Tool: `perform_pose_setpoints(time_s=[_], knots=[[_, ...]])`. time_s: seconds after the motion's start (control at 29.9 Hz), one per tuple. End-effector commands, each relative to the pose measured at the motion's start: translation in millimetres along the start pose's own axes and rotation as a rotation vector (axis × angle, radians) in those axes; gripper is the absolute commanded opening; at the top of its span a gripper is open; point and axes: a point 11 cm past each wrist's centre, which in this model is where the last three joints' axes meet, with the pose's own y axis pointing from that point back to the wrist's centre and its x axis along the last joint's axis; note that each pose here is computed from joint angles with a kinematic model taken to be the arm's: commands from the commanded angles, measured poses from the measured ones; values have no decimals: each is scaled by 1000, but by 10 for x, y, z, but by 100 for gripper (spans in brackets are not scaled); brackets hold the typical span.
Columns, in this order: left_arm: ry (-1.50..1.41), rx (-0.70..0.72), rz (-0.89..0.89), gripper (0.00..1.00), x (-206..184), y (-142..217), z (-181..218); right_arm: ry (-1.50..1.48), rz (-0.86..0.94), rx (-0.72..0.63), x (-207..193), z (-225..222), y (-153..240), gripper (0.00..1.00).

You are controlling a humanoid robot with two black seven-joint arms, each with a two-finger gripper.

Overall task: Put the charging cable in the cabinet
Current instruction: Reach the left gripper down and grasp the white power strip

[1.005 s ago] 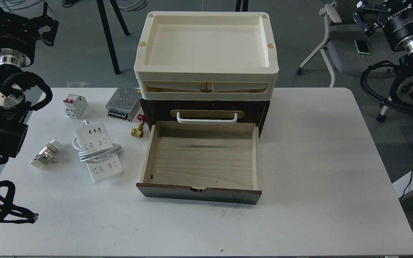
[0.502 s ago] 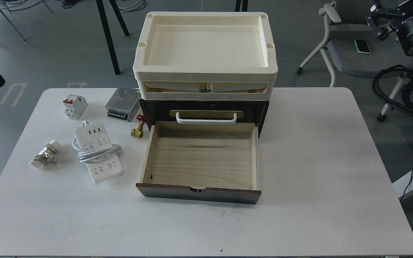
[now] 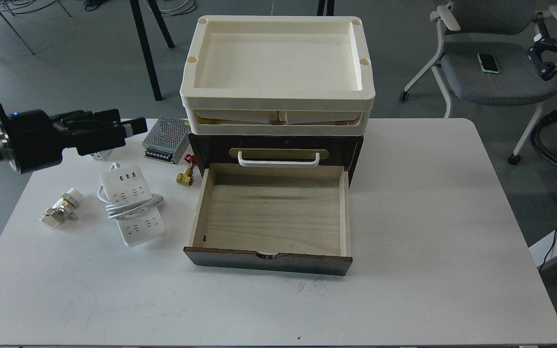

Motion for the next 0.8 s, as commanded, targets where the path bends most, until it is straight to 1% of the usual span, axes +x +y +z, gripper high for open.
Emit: perform_pose_setpoints(time_s=[0.0, 0.13, 0.27, 0.4, 0.57, 0.77], knots=[[-178, 90, -209, 100, -490, -178, -121, 2, 4, -4, 20, 11, 18, 100], [-129, 94, -265, 99, -756, -277, -192, 3, 7, -8, 33, 30, 30, 100], [-91, 111, -279, 99, -859, -346, -285, 2, 10, -7, 43, 32, 38, 100], [-79, 127, -262, 99, -804, -461, -368, 2, 11, -10, 49, 41, 46, 100], [-100, 121, -291, 98, -950, -579, -392, 1, 11, -20, 55, 70, 66, 100], [-132, 140, -239, 97, -982, -722, -506, -2, 0, -27, 29, 91, 76, 100]])
